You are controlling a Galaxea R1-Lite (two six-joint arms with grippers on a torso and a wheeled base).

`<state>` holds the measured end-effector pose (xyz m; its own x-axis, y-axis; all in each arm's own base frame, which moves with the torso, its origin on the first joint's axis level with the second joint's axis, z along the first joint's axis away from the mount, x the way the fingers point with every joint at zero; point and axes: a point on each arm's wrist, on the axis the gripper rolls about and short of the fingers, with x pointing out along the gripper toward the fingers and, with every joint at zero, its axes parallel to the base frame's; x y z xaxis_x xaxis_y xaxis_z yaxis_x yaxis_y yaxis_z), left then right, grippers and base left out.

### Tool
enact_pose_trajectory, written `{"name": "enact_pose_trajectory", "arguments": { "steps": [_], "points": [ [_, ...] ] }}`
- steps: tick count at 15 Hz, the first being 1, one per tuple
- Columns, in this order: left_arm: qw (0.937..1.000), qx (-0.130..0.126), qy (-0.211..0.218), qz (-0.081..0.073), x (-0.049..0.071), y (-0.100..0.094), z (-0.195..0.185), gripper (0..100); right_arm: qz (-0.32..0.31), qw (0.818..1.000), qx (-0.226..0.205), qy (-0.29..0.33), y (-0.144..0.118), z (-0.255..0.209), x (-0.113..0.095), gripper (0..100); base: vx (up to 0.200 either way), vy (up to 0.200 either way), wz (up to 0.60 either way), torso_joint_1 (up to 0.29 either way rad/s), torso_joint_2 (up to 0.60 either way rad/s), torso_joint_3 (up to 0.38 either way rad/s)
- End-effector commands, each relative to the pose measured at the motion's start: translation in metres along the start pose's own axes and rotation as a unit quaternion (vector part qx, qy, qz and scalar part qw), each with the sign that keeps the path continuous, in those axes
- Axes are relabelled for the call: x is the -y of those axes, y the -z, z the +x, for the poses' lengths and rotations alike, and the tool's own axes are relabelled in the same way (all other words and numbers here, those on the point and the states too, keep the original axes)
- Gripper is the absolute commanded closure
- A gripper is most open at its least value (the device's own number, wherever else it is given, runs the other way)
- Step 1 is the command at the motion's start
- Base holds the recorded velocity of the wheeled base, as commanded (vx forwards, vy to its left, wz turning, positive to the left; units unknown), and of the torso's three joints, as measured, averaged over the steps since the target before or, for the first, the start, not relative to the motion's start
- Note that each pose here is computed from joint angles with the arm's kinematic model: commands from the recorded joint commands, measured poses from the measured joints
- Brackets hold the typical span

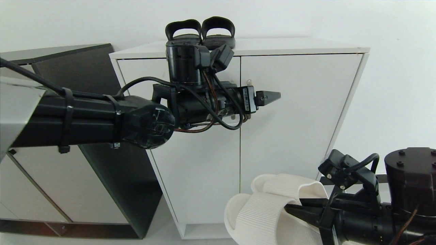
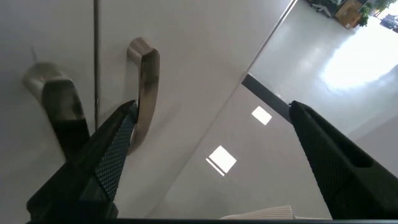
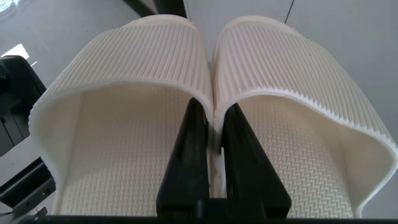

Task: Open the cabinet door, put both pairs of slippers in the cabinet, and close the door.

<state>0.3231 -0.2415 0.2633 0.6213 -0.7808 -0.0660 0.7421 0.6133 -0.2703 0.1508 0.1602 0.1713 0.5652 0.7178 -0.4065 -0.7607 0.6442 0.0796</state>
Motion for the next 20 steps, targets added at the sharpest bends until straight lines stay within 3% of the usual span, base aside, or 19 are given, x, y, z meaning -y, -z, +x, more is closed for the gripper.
{"name": "enact_pose_trajectory", "arguments": {
  "steps": [1,5,8,14,18,20],
  "points": [
    [1.0000,-0.005,0.002,-0.001,0.000,0.004,0.004,100,0.000,1.000,-0.001,0.000,0.000,0.000,0.000,100,0.000,0.000,0.00,0.000,0.00,0.000],
    [0.9999,-0.003,0.012,-0.003,0.010,0.001,-0.002,100,-0.001,1.000,-0.006,-0.020,0.003,-0.001,-0.002,100,0.000,0.000,0.00,0.000,0.00,0.000],
    [0.9992,-0.019,0.035,-0.004,0.034,0.008,-0.023,100,-0.010,0.996,-0.007,-0.086,0.010,-0.013,-0.006,100,0.000,0.000,0.00,0.000,0.00,0.000],
    [0.9974,-0.015,0.070,0.005,0.064,0.022,-0.060,100,-0.027,0.994,-0.011,-0.104,0.016,-0.018,-0.008,100,0.000,0.000,0.00,0.000,0.00,0.000],
    [0.9967,-0.007,0.079,0.013,0.076,0.019,-0.105,100,-0.031,0.994,-0.019,-0.104,0.021,-0.018,-0.007,100,0.000,0.000,0.00,0.000,0.00,0.000],
    [0.9970,0.005,0.075,0.019,0.075,0.013,-0.116,100,-0.031,0.994,-0.022,-0.104,0.022,-0.016,-0.007,100,0.000,0.000,0.00,0.000,0.00,0.000]
  ]
}}
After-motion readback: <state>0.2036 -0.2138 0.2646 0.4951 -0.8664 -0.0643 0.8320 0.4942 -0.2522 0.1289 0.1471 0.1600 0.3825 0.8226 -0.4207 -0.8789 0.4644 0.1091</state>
